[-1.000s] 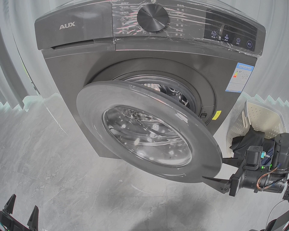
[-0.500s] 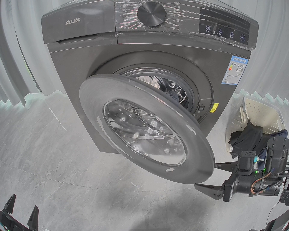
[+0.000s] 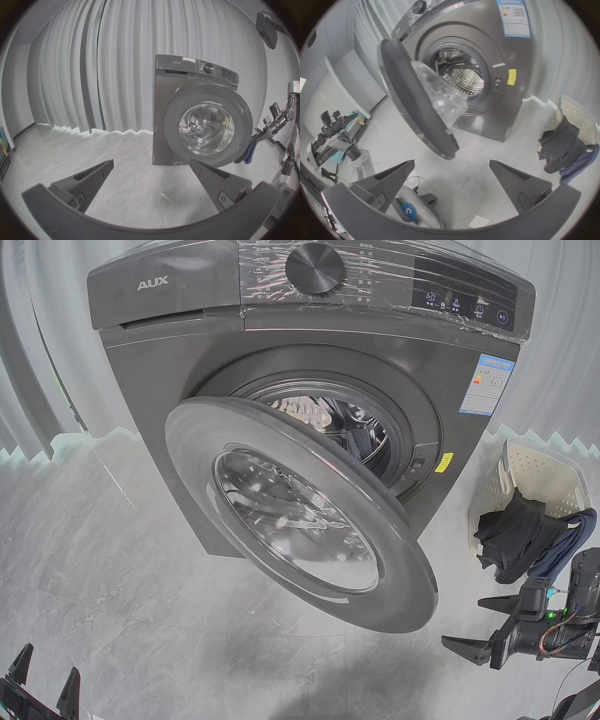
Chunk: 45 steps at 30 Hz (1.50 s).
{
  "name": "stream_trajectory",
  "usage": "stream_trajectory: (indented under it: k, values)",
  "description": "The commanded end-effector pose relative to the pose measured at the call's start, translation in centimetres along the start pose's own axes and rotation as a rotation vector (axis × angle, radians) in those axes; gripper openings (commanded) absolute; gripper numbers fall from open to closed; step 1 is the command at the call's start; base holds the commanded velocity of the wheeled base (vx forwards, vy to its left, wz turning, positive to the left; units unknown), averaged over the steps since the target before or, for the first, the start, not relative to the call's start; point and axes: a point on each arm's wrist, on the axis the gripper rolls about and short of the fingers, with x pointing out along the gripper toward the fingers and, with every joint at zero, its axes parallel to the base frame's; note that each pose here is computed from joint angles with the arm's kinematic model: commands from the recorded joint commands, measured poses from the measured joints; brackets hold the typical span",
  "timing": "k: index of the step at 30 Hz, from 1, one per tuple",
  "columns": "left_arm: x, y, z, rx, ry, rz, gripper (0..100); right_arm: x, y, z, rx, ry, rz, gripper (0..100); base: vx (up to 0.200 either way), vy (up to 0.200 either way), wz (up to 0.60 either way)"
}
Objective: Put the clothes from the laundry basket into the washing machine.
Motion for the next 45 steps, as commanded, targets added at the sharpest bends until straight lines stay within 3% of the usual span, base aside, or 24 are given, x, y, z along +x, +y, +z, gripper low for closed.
stream_trajectory:
  k: [1,11,18,21,26,32,39,45]
  values:
    - [0.0,0.0,-0.5,-0.001,0.001,-0.001,100,-0.5,-1.3,-0.4,0.028,0.001,-0.077,100,0.000,0.000,0.00]
    - [0.0,0.0,-0.5,0.000,0.001,-0.002,100,2.8,-3.2,1.8,0.073,0.015,-0.142,100,0.000,0.000,0.00]
    - [0.0,0.0,-0.5,-0.001,0.001,-0.001,100,4.9,-3.2,3.1,0.076,0.019,-0.123,100,0.000,0.000,0.00]
    - [0.0,0.0,-0.5,0.000,0.001,-0.002,100,5.7,-2.6,3.2,0.063,0.032,-0.118,100,0.000,0.000,0.00]
    - [0.0,0.0,-0.5,0.000,0.001,-0.002,100,6.0,-0.8,3.1,0.063,0.044,-0.051,100,0.000,0.000,0.00]
    - [0.0,0.0,-0.5,0.000,0.001,-0.002,100,5.5,1.4,2.9,0.024,0.040,0.029,100,0.000,0.000,0.00]
    - [0.0,0.0,-0.5,-0.001,0.001,-0.002,100,5.5,0.8,3.3,0.039,0.022,-0.009,100,0.000,0.000,0.00]
    - [0.0,0.0,-0.5,-0.001,0.001,-0.002,100,7.8,-0.2,4.6,0.064,0.012,-0.106,100,-0.100,0.000,0.00]
